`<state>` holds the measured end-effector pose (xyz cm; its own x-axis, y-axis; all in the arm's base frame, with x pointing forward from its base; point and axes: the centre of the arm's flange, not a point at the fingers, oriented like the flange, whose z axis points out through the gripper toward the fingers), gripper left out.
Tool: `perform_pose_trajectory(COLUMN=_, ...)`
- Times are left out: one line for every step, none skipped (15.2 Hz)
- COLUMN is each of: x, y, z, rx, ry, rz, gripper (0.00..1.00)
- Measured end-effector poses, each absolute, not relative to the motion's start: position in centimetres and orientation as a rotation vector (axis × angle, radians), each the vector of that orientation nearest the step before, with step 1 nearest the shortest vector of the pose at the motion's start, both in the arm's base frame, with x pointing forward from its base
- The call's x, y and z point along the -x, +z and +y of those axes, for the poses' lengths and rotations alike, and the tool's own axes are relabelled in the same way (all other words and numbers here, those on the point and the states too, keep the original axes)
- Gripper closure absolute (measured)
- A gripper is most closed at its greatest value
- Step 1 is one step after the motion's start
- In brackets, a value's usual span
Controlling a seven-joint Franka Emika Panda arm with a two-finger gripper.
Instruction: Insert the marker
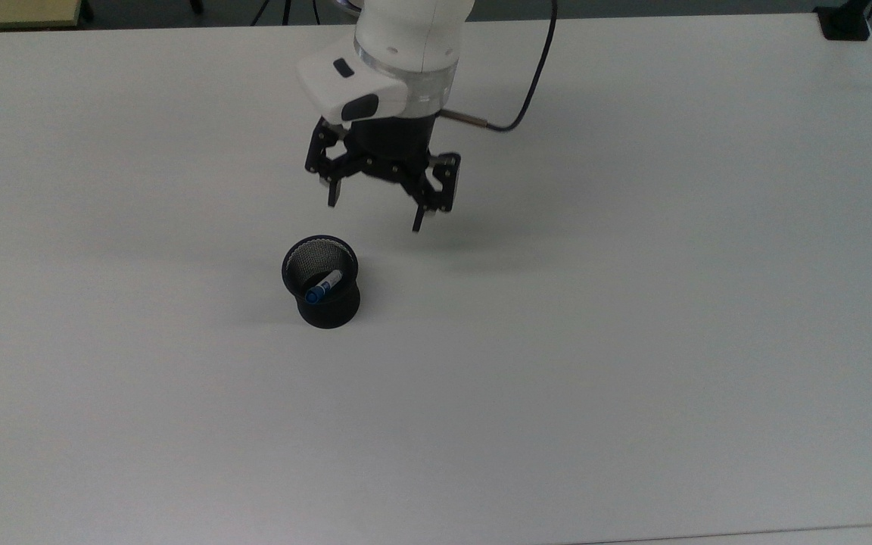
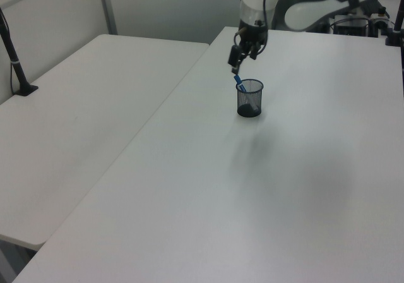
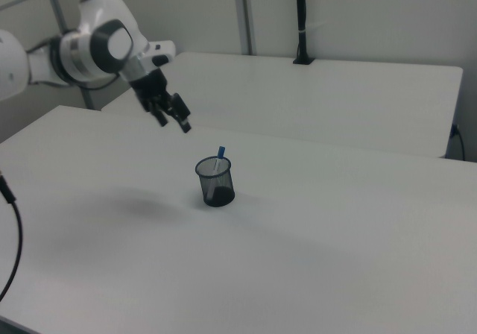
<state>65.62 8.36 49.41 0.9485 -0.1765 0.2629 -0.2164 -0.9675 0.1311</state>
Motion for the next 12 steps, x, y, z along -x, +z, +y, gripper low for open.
perform_pose_trajectory(x=-64.4, y=50.5, z=8.3, rx=-2.966, ry=0.284, rz=-0.203, gripper=0.0)
perform_pose_trajectory(x=-63.2, y=51.8, z=8.1, rx=-2.987, ry=0.204, rz=-0.112, gripper=0.0)
perform_pose_trajectory(x=-62.0, y=53.2, z=7.7, rx=-3.002, ry=0.148, rz=-0.037, gripper=0.0)
perform_pose_trajectory(x=-61.0, y=54.5, z=7.1, rx=-3.009, ry=0.11, rz=0.014, gripper=0.0)
perform_pose_trajectory(x=-60.1, y=55.7, z=6.5, rx=-3.012, ry=0.086, rz=0.04, gripper=0.0)
perform_pose_trajectory(x=-59.4, y=56.6, z=5.8, rx=-3.013, ry=0.071, rz=0.048, gripper=0.0)
perform_pose_trajectory(x=-58.9, y=57.2, z=5.2, rx=-3.012, ry=0.06, rz=0.049, gripper=0.0)
perform_pose_trajectory(x=-58.5, y=57.8, z=4.6, rx=-3.011, ry=0.047, rz=0.046, gripper=0.0)
perform_pose_trajectory(x=-58.1, y=58.2, z=4.1, rx=-3.011, ry=0.038, rz=0.036, gripper=0.0)
perform_pose_trajectory(x=-57.9, y=58.4, z=3.7, rx=-3.011, ry=0.035, rz=0.028, gripper=0.0)
perform_pose_trajectory(x=-57.9, y=58.4, z=3.5, rx=-3.011, ry=0.035, rz=0.022, gripper=0.0)
perform_pose_trajectory(x=-57.9, y=58.4, z=3.4, rx=-3.011, ry=0.034, rz=0.02, gripper=0.0)
